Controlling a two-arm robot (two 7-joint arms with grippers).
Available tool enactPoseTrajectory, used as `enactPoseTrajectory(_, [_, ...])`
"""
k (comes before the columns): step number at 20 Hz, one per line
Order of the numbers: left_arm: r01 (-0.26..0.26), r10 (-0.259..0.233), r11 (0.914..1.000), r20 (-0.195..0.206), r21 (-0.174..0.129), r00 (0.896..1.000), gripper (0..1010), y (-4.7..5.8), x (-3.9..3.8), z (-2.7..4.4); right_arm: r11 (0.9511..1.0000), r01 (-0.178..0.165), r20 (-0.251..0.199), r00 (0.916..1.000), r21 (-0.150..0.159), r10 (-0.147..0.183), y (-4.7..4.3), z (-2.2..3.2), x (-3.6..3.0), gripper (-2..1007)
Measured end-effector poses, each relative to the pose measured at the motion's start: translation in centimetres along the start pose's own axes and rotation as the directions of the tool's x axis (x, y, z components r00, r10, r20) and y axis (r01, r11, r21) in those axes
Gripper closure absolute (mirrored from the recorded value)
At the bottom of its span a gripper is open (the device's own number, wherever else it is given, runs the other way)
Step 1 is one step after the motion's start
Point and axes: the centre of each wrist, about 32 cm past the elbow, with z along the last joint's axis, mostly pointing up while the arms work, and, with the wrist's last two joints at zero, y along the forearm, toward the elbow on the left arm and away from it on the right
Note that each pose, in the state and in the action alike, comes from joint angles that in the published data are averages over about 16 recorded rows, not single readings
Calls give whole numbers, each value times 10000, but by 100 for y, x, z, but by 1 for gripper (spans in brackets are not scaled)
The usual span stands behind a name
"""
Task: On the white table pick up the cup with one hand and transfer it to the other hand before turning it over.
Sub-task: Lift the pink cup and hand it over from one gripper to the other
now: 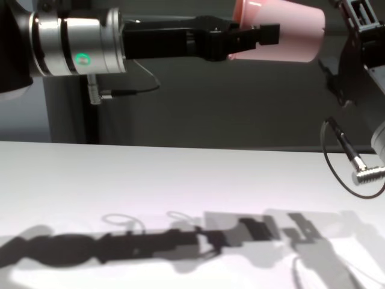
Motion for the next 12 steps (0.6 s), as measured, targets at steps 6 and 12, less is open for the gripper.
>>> enactPoseTrajectory(6, [-1, 1, 10000, 0, 1, 10000, 964, 1, 0, 0, 9999, 114, -337, 9994, 61, -112, 29, -96, 9, 3])
enactPoseTrajectory(12, [-1, 1, 10000, 0, 1, 10000, 964, 1, 0, 0, 9999, 125, -620, 9980, 78, -120, 51, -159, 15, 3])
